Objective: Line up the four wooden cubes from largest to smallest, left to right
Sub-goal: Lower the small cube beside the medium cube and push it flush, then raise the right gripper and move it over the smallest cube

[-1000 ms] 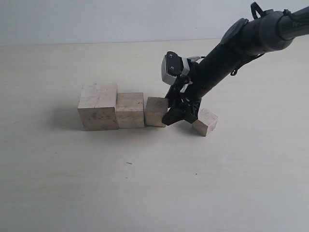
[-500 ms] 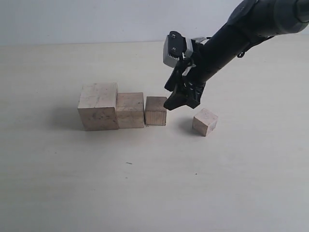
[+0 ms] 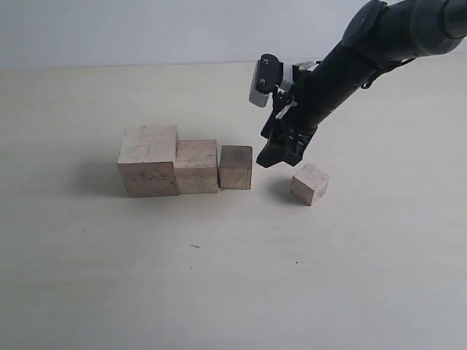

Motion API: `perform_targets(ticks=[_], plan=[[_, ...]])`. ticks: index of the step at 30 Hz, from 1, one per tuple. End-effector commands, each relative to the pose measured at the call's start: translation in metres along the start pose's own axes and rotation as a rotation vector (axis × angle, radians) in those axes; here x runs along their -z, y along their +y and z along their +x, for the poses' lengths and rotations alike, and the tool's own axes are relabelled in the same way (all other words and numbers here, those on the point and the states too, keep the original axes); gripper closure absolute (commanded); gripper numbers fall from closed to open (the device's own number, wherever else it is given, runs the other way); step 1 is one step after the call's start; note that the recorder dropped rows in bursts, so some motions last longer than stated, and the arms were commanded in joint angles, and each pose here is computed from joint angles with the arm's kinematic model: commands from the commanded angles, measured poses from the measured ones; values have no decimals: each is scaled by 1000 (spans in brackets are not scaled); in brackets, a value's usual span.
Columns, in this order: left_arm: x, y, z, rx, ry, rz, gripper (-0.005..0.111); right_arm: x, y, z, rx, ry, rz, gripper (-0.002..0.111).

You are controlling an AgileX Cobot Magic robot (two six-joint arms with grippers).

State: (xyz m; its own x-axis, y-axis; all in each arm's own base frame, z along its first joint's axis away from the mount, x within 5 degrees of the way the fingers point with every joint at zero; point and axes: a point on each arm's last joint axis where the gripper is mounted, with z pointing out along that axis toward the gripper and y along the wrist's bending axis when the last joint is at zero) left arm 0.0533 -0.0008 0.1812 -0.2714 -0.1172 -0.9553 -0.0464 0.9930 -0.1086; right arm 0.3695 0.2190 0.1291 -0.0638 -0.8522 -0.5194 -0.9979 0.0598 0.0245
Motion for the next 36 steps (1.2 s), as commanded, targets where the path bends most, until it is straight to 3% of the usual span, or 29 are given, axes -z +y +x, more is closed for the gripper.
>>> perform_targets(ticks=[1,20,27,30,31,36], plan=[[0,0,0,-4,-8,5,107,-4,-4,0,-49,-31,27,47],[0,0,0,-4,-8,5,107,4,-4,-5,-113,-51,53,47],[0,0,0,-4,-8,5,107,59,2,-21,-228,14,174,47],[0,0,0,-4,-8,5,107,104,18,-33,-552,11,224,51],[0,0,0,-4,-8,5,107,111,22,-35,-591,16,217,52],[0,0,0,-4,-8,5,107,150,46,-43,-584,43,211,59]])
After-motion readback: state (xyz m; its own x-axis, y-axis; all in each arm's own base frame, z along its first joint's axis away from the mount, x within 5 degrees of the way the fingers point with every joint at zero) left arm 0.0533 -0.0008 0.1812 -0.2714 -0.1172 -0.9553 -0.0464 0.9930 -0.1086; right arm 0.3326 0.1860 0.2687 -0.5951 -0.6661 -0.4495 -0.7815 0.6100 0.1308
